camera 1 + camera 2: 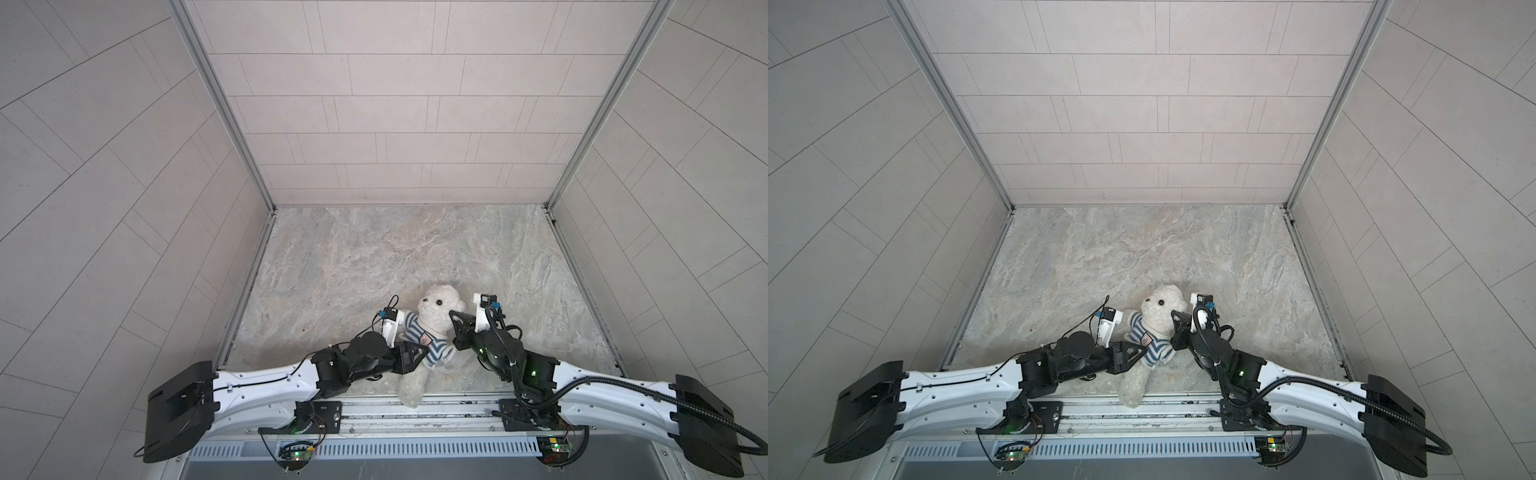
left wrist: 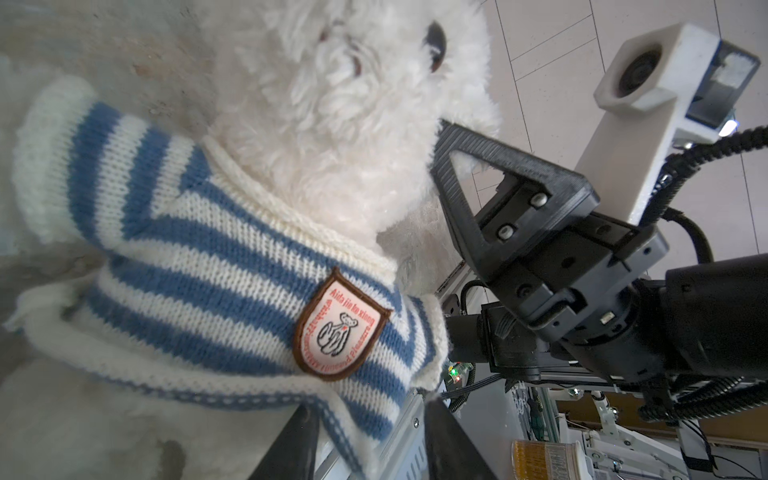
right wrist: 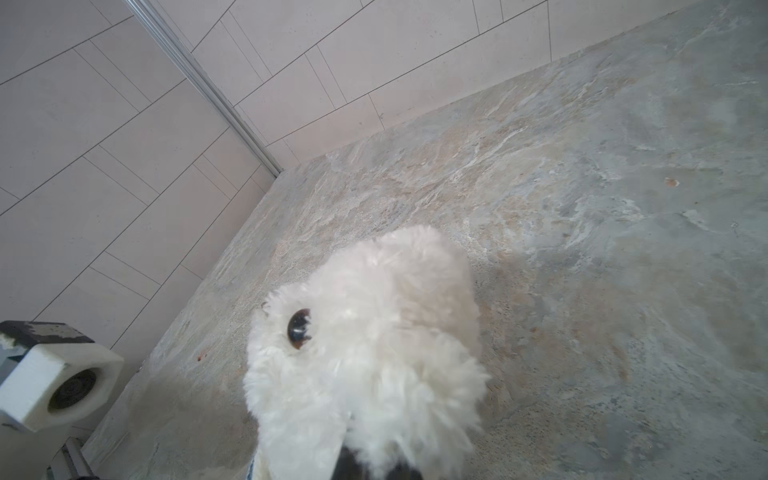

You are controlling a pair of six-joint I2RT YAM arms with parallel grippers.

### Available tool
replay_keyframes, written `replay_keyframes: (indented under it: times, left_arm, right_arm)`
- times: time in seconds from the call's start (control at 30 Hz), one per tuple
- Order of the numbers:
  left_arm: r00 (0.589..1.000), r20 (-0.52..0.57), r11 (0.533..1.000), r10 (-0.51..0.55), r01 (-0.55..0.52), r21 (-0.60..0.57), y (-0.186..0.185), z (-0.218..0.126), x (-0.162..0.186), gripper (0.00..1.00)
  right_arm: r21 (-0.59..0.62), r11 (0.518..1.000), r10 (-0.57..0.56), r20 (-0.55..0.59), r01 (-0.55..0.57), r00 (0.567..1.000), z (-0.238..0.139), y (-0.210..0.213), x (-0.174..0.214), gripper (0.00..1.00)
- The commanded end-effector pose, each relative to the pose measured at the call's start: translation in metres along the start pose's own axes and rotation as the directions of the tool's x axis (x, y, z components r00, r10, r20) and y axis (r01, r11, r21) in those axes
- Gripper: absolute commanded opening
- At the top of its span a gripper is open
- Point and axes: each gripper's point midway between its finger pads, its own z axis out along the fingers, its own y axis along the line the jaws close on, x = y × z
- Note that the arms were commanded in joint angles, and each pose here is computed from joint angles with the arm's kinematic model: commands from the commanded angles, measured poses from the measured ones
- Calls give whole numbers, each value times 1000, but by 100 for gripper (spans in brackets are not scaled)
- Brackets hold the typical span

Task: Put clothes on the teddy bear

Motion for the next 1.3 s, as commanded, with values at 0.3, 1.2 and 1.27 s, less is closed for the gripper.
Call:
replay_keyframes:
  times: [0.3, 1.2, 1.27]
  left_arm:
    - [1000, 4, 1000, -1, 1, 2, -12, 16, -7, 39]
    - [999, 15, 981, 30, -26, -191, 74, -8, -21, 0]
    - [1000, 3, 975, 30, -28, -220, 86, -7, -17, 0]
  right_arm:
    - [-28, 998, 52, 152, -48, 987, -13, 3, -33, 0]
    - [-112, 994, 12, 204, 11, 979, -27, 11, -42, 0]
    - [-119, 993, 11, 202, 13, 979, -28, 11, -42, 0]
